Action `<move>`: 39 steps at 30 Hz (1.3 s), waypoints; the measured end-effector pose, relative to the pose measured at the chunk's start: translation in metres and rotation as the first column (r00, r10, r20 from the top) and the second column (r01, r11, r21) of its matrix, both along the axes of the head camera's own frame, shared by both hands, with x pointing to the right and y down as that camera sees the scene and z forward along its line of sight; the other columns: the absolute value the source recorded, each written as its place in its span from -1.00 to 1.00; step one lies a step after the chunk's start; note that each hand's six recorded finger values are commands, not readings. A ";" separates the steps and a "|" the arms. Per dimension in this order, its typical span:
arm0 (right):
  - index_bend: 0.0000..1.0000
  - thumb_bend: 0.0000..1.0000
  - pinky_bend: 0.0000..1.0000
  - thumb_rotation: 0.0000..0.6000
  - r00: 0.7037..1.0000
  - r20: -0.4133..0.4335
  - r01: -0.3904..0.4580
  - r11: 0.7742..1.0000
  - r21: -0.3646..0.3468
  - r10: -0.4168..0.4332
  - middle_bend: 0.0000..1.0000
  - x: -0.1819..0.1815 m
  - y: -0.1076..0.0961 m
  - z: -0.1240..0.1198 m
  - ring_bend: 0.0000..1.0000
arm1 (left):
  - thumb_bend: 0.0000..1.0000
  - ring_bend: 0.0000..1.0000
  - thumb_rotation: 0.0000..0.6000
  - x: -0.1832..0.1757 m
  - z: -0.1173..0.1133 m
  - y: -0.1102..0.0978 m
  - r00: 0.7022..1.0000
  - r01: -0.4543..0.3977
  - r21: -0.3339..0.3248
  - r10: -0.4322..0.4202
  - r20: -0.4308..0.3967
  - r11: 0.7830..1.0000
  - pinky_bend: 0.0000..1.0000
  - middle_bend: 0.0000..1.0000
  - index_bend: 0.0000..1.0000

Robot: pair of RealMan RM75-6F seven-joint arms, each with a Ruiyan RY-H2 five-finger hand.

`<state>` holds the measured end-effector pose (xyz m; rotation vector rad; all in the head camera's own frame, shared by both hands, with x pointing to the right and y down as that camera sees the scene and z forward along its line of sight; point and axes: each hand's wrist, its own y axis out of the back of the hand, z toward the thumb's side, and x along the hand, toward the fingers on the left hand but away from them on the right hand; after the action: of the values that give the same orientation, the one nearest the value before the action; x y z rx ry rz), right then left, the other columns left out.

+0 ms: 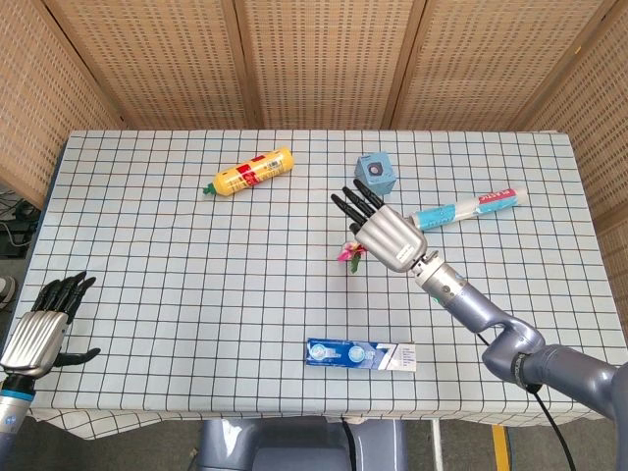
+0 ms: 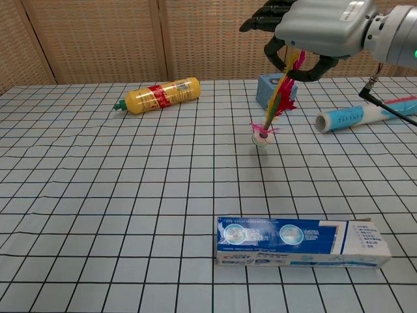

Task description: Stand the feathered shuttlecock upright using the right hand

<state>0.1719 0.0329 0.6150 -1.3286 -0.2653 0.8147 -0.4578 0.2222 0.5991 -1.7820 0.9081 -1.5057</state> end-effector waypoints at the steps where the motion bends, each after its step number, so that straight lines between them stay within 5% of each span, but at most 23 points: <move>1: 0.39 0.21 -1.00 1.00 1.000 -0.006 0.007 1.000 -0.003 -0.007 -0.81 -0.001 0.001 -0.001 -1.00 | -1.00 -1.00 1.00 0.000 0.001 0.000 1.000 0.000 -0.002 0.000 0.000 1.000 -1.00 -1.00 -1.00; 13: 0.26 -0.13 -1.00 1.00 0.990 -0.126 0.065 0.998 -0.015 -0.067 -0.91 -0.025 0.005 0.016 -1.00 | -1.00 -1.00 1.00 -0.002 0.000 -0.002 1.000 0.011 0.000 -0.011 -0.007 1.000 -1.00 -1.00 -1.00; 15: -0.17 -0.68 -1.00 1.00 0.987 -0.143 0.070 0.997 -0.014 -0.071 -0.97 -0.030 0.005 0.020 -1.00 | -1.00 -1.00 1.00 -0.003 0.000 -0.002 1.000 0.013 -0.001 -0.013 -0.007 1.000 -1.00 -1.00 -1.00; 17: -0.64 -0.99 -1.00 1.00 0.985 -0.159 0.062 0.998 -0.015 -0.064 -1.00 -0.033 0.004 0.023 -1.00 | -1.00 -1.00 1.00 -0.003 -0.001 -0.002 1.000 0.014 -0.001 -0.014 -0.007 1.000 -1.00 -1.00 -1.00; 18: -0.84 -1.00 -1.00 1.00 0.985 -0.163 0.056 0.998 -0.017 -0.058 -1.00 -0.035 0.003 0.024 -1.00 | -1.00 -1.00 1.00 -0.003 -0.001 -0.002 1.000 0.015 -0.001 -0.015 -0.008 1.000 -1.00 -1.00 -1.00; 21: -1.00 -1.00 -1.00 1.00 0.987 -0.155 0.047 0.999 -0.013 -0.048 -1.00 -0.043 0.005 0.022 -1.00 | -1.00 -1.00 1.00 -0.004 -0.001 -0.002 1.000 0.015 -0.001 -0.015 -0.007 1.000 -1.00 -1.00 -1.00; 30: -1.00 -1.00 -1.00 1.00 1.000 -0.027 0.010 0.998 0.064 -0.008 -1.00 -0.056 0.002 -0.019 -1.00 | -1.00 -1.00 1.00 -0.002 -0.002 0.000 1.000 0.005 -0.001 -0.005 -0.018 1.000 -1.00 -1.00 -1.00; 39: -1.00 -1.00 -1.00 1.00 0.995 0.047 -0.098 0.987 0.130 0.093 -1.00 -0.010 -0.007 -0.073 -1.00 | -1.00 -1.00 1.00 0.002 -0.009 0.003 0.999 -0.010 0.015 0.011 -0.037 1.000 -1.00 -1.00 -1.00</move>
<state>0.1616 0.0261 0.5417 -1.2163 -0.4113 0.8369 -0.4556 0.2248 0.5901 -1.8070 0.9241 -1.4600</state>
